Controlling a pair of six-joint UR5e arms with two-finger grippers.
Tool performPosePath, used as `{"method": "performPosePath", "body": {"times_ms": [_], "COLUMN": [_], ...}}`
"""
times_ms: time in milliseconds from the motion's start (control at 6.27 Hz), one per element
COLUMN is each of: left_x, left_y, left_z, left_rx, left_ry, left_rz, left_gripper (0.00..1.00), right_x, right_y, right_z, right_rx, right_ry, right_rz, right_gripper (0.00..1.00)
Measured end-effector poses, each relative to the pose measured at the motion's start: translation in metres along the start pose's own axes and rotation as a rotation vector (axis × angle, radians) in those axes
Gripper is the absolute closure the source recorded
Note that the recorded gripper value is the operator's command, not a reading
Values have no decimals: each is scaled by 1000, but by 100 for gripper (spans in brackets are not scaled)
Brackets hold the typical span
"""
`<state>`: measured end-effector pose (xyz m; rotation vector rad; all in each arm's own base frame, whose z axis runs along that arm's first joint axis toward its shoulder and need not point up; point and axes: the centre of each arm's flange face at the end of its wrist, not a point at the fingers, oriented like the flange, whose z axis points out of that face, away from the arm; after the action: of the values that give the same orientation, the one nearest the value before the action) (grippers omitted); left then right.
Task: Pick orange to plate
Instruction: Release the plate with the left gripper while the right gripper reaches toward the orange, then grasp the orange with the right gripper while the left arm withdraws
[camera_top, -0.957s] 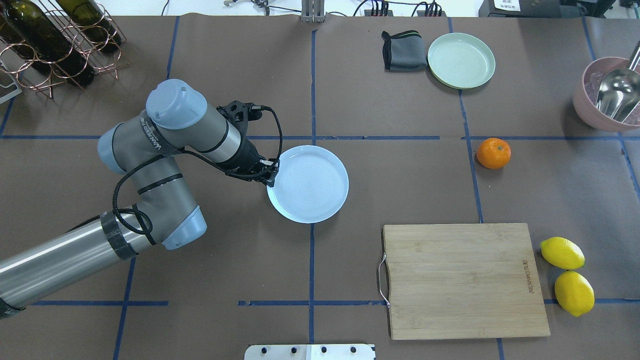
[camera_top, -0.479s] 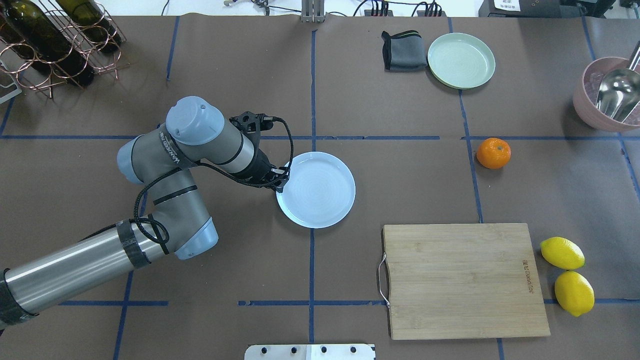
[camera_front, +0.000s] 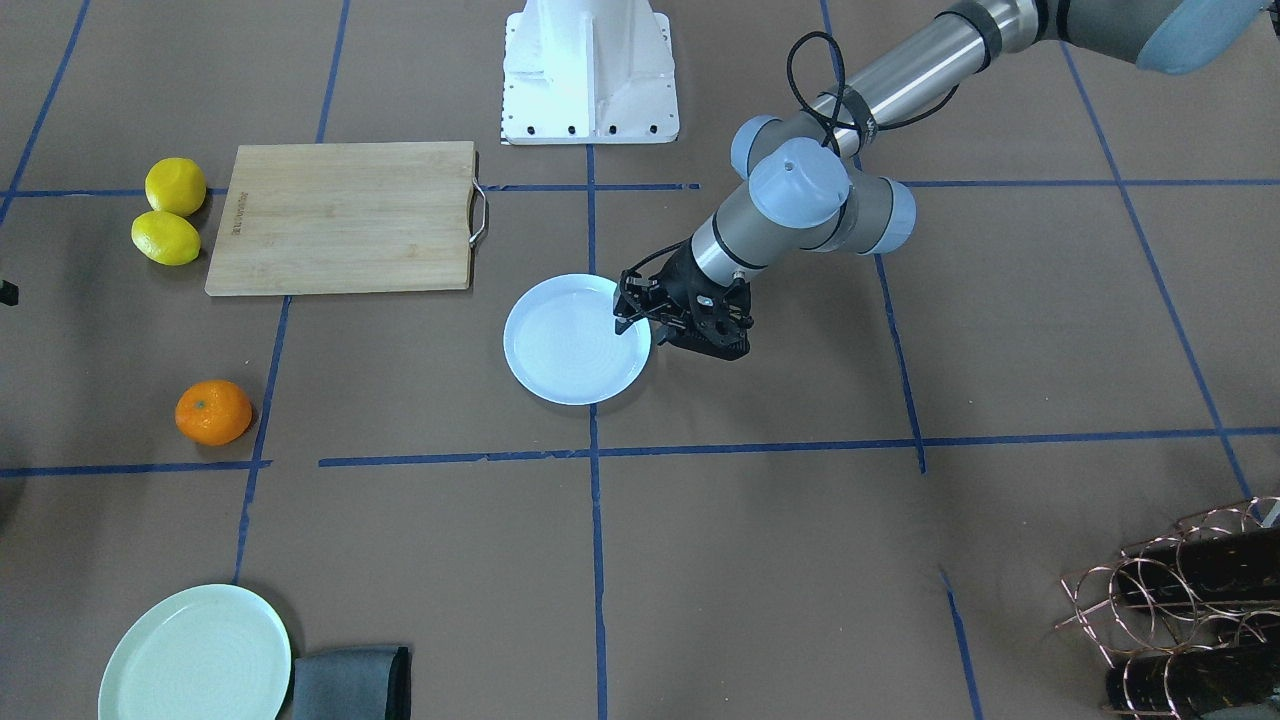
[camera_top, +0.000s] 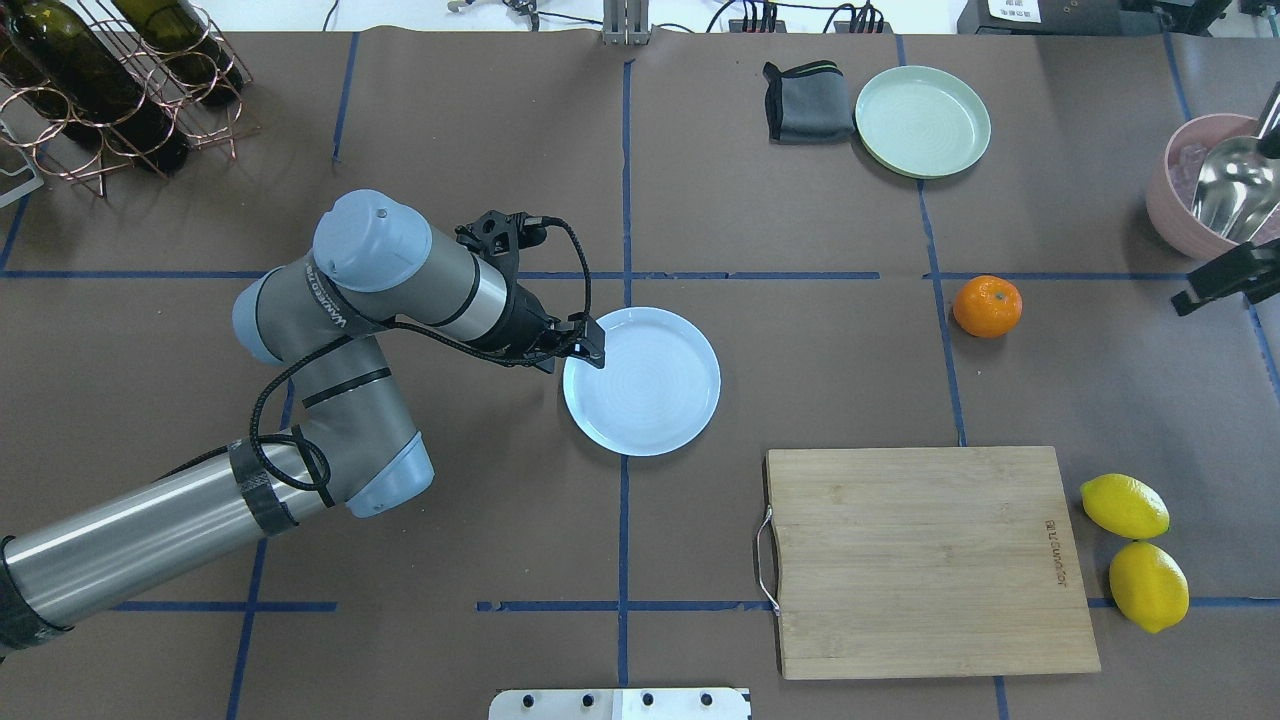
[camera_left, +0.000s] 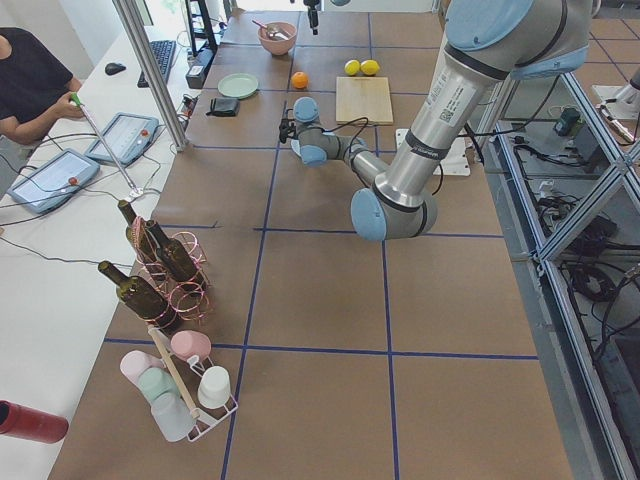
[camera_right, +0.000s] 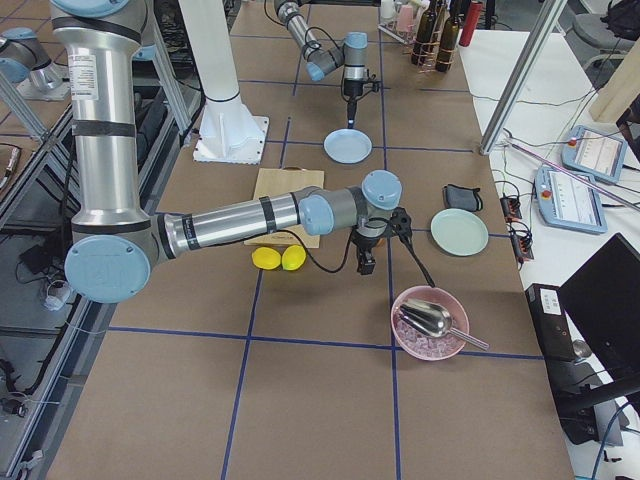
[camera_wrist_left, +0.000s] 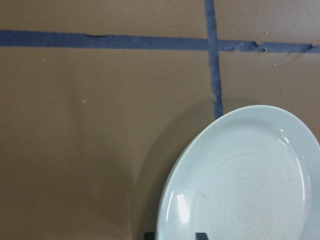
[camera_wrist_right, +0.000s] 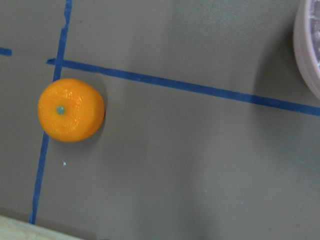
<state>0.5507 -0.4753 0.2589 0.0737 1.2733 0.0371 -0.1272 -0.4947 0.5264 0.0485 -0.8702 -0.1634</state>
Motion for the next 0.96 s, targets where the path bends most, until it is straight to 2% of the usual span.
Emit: {"method": "performPosePath", "body": {"times_ms": [160,319,479,638,957], "left_x": [-2,-4,-5,-7,-10], "left_y": [0,-1,-1,0,-1], "left_z": [-1,-2,-2,-1,0], "left_rx": [8,13,14,14,33], "left_ry": [3,2,1,-1,-9], "left_rz": [-6,-9,-11,-12,-12], "left_gripper": [10,10,10,9,9], "right_x": [-35,-63,-82,-95,-112], "right_y": [-5,-12,-20,-28,-42], "right_z": [26,50,67,79,93], "right_rx": [55,105,142,167,176], "right_ry": [30,39,27,15,7], "right_rz": [69,139,195,225,225], "right_gripper": [0,0,0,0,0]}}
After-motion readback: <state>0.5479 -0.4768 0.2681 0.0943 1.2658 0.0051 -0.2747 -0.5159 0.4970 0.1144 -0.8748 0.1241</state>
